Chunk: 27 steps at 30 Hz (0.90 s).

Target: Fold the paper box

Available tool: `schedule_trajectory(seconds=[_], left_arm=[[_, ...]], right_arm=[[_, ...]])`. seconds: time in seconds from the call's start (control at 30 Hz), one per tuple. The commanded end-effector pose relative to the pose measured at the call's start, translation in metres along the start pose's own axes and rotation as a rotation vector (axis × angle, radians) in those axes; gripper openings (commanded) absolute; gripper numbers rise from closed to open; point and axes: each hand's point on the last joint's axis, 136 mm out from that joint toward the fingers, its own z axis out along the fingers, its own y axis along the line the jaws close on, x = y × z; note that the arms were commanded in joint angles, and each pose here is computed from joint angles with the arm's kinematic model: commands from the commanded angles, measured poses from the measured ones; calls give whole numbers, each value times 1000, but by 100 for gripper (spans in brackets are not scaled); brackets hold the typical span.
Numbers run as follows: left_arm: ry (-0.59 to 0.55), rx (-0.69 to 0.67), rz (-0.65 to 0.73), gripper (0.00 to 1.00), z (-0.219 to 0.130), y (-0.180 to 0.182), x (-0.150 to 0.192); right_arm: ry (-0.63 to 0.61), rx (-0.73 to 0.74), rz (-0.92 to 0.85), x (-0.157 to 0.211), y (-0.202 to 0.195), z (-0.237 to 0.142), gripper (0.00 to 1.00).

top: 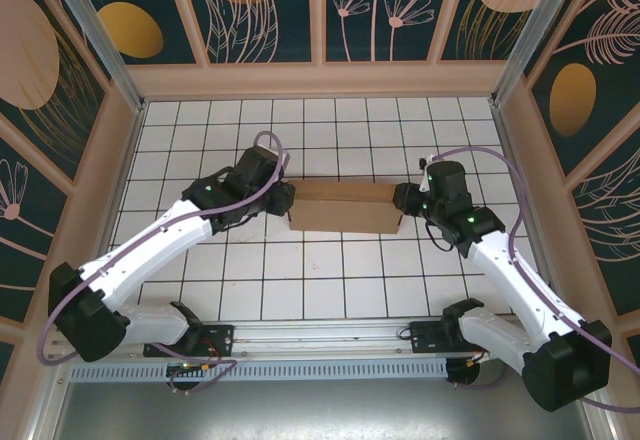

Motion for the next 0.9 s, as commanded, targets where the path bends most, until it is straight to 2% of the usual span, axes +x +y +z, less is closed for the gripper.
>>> schedule_trajectory(seconds=[0.0,0.07,0.17,0.23,0.33,0.5,0.63,0.77,0.87], left_arm=[[-17,89,17,32,-22,-15,-9],[-32,85,-2,34,-25,-11,-14],[-54,58,-74,46,-18,9,-24],[-60,52,-125,51,-10,22,-27],[-61,94,-152,52,9,20,-27],[-17,257,-224,52,39,-4,-7],[54,261,-280,50,60,3,36],[117,197,-321,40,76,20,73],[123,202,-335,30,80,22,80]], right_arm=[[80,63,11,26,-15,8,36],[77,64,9,25,-14,8,36],[75,62,8,25,-13,7,36],[77,63,4,26,-13,7,36],[80,67,-2,28,-13,7,36],[98,77,-4,34,-15,9,36],[112,95,-9,41,-21,10,36],[130,104,4,49,-25,14,33],[148,69,27,55,-21,18,28]])
